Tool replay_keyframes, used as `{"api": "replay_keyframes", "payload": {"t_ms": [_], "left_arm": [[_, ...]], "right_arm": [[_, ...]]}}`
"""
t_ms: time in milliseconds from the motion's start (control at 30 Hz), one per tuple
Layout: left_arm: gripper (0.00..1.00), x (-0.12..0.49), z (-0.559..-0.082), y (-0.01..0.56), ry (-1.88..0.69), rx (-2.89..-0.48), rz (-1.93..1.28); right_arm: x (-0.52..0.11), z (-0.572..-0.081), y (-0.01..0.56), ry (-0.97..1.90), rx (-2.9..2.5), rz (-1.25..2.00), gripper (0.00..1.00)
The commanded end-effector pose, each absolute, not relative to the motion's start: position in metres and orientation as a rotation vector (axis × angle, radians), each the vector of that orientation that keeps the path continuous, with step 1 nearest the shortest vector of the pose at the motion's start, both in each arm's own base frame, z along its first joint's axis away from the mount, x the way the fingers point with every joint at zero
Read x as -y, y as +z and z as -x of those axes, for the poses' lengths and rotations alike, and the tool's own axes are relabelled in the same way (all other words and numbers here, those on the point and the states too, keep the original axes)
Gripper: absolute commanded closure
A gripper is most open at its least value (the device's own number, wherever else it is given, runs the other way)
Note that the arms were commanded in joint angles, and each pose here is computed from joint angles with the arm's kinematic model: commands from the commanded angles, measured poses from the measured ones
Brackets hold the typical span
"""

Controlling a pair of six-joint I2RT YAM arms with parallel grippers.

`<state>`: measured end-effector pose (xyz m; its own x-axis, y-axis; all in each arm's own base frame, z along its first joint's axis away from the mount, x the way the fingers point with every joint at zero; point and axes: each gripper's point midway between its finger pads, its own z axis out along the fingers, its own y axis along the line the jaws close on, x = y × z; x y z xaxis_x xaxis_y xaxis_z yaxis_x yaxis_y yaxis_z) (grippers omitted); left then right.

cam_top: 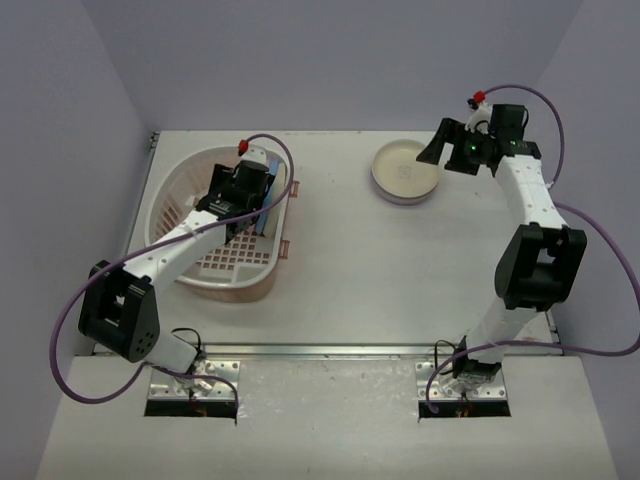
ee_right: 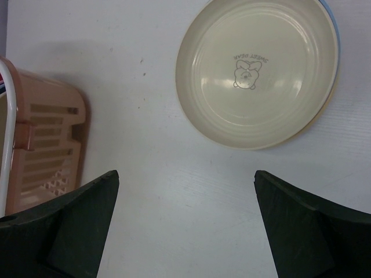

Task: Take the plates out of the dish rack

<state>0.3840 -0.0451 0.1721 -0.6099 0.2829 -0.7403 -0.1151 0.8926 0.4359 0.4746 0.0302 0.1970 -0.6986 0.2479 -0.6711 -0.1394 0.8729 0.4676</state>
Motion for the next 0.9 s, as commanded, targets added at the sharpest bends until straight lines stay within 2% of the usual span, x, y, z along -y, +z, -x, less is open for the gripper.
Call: {"api": "replay_keyframes", "payload": {"t_ms": [0,133,300,500,700,800,833,867], "left_arm": [[0.34,0.041,-0.404,0.204,0.584,-2.036,0.006],[0.38,0.037,-0.407,0.201,0.626,-2.028,0.010],[0.49,0.037,-0.414,0.194,0.648,-2.016,0.003],[0.58,0.038,-0.420,0.192,0.677,-2.004,-0.008],[0.78,0.040,-0.420,0.194,0.664,-2.022,-0.020],[0.94,0.040,-0.420,0.199,0.672,-2.023,-0.017],[0.95,0.040,-0.420,0.199,0.674,-2.026,-0.019],[1.00,0.040,-0.420,0.201,0.683,-2.023,-0.013]], "right_arm": [[-0.036,-0.475,0.226,0.635,-2.163,-0.005,0.01],[-0.038,-0.473,0.222,0.646,-2.170,-0.004,0.01],[-0.040,-0.473,0.220,0.651,-2.176,-0.005,0.01],[-0.040,-0.471,0.218,0.652,-2.180,-0.002,0.01],[-0.040,-0.470,0.216,0.658,-2.184,-0.001,0.01],[-0.042,-0.469,0.215,0.666,-2.187,-0.003,0.01],[-0.042,-0.469,0.215,0.667,-2.189,-0.004,0.01],[-0.042,-0.469,0.215,0.669,-2.187,-0.001,0.01]]}}
